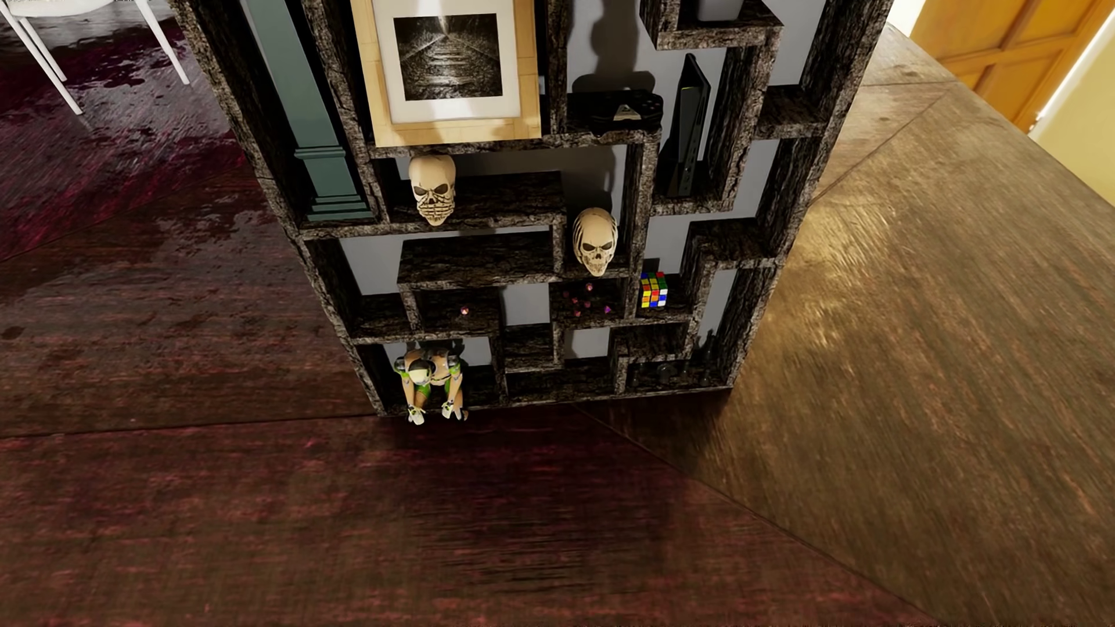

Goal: Approach the dark shelves

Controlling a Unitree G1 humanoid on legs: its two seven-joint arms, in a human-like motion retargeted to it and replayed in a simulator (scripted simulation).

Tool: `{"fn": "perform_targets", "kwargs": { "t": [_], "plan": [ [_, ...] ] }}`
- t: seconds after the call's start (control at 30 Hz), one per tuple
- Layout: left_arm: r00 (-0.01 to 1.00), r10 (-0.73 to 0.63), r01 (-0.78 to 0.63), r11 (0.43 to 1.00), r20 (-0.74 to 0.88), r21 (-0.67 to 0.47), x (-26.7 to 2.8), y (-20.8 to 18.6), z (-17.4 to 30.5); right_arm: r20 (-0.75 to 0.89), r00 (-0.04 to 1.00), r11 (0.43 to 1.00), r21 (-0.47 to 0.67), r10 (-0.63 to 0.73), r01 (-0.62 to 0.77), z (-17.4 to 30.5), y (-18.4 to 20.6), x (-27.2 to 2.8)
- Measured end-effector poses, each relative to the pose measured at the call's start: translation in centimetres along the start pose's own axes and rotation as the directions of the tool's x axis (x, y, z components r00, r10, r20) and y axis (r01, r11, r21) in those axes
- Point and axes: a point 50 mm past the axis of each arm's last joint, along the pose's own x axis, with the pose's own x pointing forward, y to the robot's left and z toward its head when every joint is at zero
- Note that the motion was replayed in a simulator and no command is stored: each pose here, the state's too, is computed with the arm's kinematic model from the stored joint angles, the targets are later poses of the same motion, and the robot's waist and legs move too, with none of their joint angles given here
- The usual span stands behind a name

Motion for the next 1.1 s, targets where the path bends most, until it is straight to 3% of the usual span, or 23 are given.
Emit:
{"fn": "perform_targets", "kwargs": {
  "t": [0.4, 0.9, 1.1],
  "plan": [
    [1.000, 0.011, -0.011, 1.000, 0.016, 0.019, 0.2, 0.7, 0.3, -0.010, 1.000, 1.000, -0.028, 0.011, -0.012, -0.3, 0.0, 0.0],
    [1.000, 0.017, -0.017, 1.000, 0.020, -0.025, 0.3, 1.2, 0.3, -0.003, 1.000, 1.000, 0.028, -0.001, 0.002, 0.7, 0.3, 0.0],
    [0.994, -0.063, 0.058, 0.996, 0.084, 0.060, 0.4, 1.4, 0.6, -0.004, 1.000, 1.000, 0.027, -0.001, 0.001, 1.0, 0.1, 0.1]
  ]
}}
